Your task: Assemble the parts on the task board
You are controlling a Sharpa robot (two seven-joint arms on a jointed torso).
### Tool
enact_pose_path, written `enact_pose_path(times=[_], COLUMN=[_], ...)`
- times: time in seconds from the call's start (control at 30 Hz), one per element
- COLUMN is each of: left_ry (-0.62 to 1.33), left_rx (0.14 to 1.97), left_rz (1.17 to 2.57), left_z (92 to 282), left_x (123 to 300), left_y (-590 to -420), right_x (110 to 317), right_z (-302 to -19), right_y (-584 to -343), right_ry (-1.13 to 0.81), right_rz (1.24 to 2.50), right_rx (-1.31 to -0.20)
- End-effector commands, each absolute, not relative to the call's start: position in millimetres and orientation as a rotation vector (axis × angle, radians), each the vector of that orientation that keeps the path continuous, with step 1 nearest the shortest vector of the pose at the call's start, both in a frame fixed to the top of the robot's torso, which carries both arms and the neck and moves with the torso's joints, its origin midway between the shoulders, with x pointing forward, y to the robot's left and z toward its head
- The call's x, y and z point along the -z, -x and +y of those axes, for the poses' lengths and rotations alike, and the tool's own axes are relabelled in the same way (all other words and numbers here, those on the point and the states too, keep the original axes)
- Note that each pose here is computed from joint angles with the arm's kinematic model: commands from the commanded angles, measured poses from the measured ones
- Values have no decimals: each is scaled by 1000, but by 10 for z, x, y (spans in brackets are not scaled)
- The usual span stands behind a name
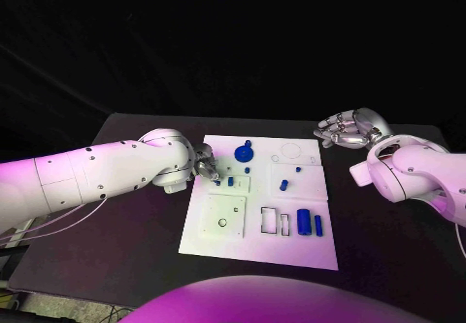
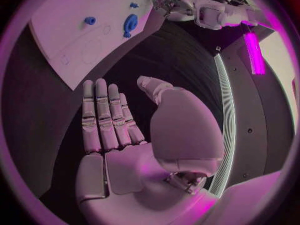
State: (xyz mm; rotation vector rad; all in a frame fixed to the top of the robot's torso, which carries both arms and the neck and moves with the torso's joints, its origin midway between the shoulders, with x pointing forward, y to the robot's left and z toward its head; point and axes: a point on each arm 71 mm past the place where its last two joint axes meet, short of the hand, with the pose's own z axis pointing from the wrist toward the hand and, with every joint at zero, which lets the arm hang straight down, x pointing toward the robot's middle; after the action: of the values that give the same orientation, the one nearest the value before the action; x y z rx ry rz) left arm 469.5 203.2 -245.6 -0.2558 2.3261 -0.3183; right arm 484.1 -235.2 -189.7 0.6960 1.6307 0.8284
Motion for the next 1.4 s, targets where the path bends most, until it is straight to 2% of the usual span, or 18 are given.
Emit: enact_pose_path(times=[0.03, 1.4], left_ry=[227, 199], left_rx=[294, 275], left_rz=[2346, 2391], left_z=[2027, 2011], left_x=[2478, 2500], left_y=[-4673, -4647], right_x=[1900, 1922], right_z=[-2337, -2340], right_y=[-4838, -4841], right_ry=[-675, -677], right_rz=[1640, 1646], right_rx=[-836, -833])
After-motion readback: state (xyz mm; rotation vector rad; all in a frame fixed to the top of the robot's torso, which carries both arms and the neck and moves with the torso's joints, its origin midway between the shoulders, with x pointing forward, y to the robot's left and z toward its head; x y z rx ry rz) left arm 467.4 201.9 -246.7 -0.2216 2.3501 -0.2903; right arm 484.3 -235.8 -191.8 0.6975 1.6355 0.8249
